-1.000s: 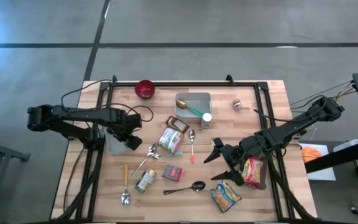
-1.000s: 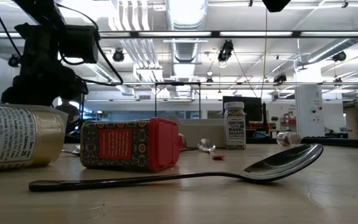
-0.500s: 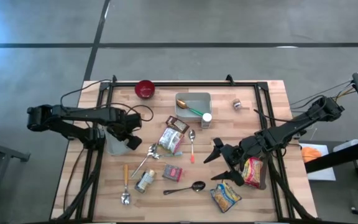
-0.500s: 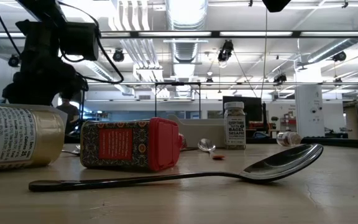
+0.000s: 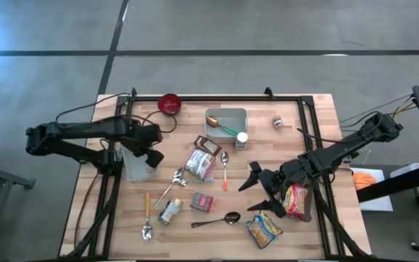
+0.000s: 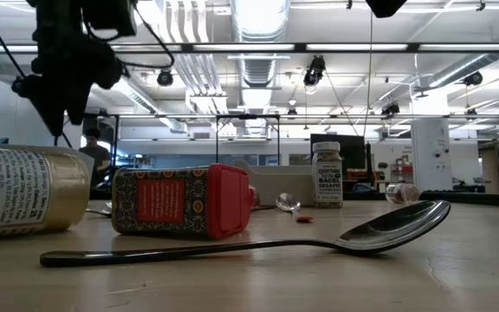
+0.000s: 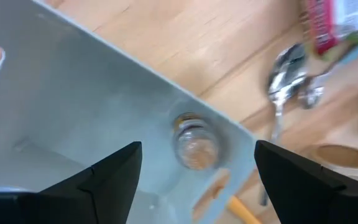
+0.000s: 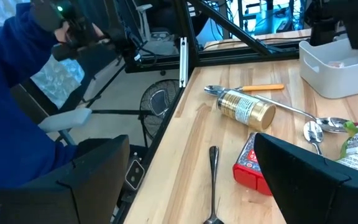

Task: Pick & Place Food Item
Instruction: Put the yellow spoon into the right gray bin

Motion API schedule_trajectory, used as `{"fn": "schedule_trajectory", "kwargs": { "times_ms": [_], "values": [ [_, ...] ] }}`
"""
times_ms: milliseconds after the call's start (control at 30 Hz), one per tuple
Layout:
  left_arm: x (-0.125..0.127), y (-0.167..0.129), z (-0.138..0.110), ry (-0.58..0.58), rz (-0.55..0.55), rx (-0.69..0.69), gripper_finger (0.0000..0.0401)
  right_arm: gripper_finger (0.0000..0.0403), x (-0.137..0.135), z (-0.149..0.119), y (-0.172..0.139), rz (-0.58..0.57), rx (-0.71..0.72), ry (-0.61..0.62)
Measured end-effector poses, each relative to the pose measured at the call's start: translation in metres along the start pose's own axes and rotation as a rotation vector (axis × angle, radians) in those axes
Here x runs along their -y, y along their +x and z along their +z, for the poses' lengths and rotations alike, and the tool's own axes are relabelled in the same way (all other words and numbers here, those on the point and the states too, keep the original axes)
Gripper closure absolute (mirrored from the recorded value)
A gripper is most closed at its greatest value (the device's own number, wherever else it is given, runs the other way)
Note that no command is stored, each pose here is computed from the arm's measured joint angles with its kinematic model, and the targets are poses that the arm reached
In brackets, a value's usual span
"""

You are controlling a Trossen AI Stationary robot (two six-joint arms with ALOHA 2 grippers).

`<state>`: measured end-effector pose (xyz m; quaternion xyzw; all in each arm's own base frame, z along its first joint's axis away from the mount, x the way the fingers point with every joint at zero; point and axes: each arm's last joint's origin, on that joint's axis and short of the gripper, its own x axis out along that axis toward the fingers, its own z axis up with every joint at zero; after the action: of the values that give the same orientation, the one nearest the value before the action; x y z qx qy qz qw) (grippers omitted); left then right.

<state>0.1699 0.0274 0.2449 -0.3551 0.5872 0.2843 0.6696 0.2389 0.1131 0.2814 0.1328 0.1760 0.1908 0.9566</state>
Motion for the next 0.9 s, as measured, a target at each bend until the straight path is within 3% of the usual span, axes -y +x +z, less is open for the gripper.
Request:
{"fn": "schedule_trajectory", "kwargs": {
  "times_ms": [333,633,900],
  "values": [
    [0.051,-0.005,-0.041,0.112,-0.071,0.035,0.0084,0.0060,-0.004,-0.002,0.000,0.014,-0.006,-0.005],
    [0.099,0.019,-0.094,0.148,-0.070,0.030,0.0084,0.0060,-0.004,-0.002,0.000,0.013,-0.005,-0.007],
    [0.149,0.032,-0.106,0.193,-0.043,0.044,0.0085,0.0060,-0.002,0.000,0.000,0.009,0.011,-0.006]
  ]
}}
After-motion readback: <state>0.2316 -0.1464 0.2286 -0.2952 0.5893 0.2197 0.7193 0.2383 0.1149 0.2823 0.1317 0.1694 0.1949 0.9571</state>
